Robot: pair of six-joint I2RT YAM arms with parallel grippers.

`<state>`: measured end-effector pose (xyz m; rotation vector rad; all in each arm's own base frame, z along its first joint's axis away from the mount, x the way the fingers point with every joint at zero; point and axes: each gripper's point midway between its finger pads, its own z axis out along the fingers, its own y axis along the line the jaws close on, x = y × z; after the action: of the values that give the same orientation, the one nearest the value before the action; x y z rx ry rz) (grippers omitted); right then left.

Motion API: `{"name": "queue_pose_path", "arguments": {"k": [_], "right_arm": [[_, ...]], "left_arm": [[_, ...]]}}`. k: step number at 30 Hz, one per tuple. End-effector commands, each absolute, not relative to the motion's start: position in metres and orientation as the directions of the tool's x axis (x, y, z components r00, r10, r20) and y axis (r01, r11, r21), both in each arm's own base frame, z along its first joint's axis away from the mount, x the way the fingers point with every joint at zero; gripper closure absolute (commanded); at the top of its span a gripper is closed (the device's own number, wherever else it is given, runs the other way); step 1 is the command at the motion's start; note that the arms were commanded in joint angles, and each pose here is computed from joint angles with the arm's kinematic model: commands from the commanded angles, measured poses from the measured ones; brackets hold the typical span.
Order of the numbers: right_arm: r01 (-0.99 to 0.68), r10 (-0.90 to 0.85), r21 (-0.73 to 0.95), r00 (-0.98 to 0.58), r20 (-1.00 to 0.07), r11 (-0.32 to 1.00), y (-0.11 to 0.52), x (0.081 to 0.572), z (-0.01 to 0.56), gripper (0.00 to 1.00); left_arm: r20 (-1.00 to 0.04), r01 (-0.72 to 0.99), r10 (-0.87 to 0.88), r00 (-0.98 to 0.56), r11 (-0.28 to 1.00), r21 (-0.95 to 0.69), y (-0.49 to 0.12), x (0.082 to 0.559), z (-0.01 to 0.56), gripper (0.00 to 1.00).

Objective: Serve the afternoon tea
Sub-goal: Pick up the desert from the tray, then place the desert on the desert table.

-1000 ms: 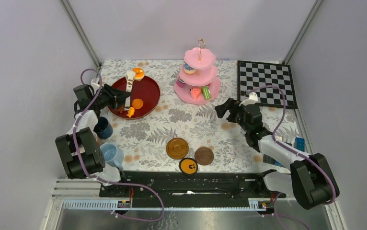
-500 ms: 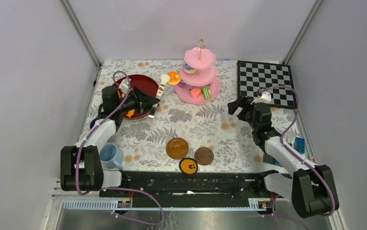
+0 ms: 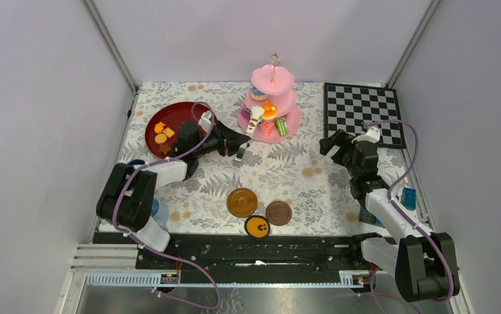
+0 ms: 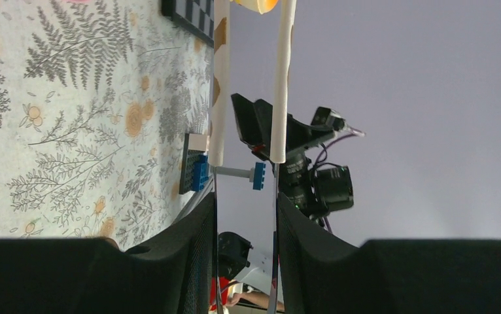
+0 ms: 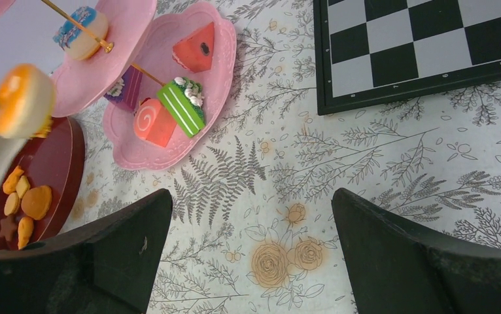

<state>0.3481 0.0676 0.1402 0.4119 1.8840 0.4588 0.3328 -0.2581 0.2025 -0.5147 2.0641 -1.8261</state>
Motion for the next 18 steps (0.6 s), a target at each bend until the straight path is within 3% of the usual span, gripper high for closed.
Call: {"name": "queue_pose_path", "arguments": {"k": [1,18], "right_arm": [[0.027,0.503,0.521,-0.304,-0.809,0.853,0.068,0.348,0.153,0.00],[0.013,0.526,0.549,-0.309,-0.793,0.835,0.071,0.347,0.148,0.00]], "left_arm": [[-0.061,0.046,-0.529,-0.847,0.042,-0.998,-0.274,0.354,0.228,1.00],[-0.039,0.043,-0.573,-0.819,0.007,-0.999,-0.300,0.381,0.234,1.00]]}}
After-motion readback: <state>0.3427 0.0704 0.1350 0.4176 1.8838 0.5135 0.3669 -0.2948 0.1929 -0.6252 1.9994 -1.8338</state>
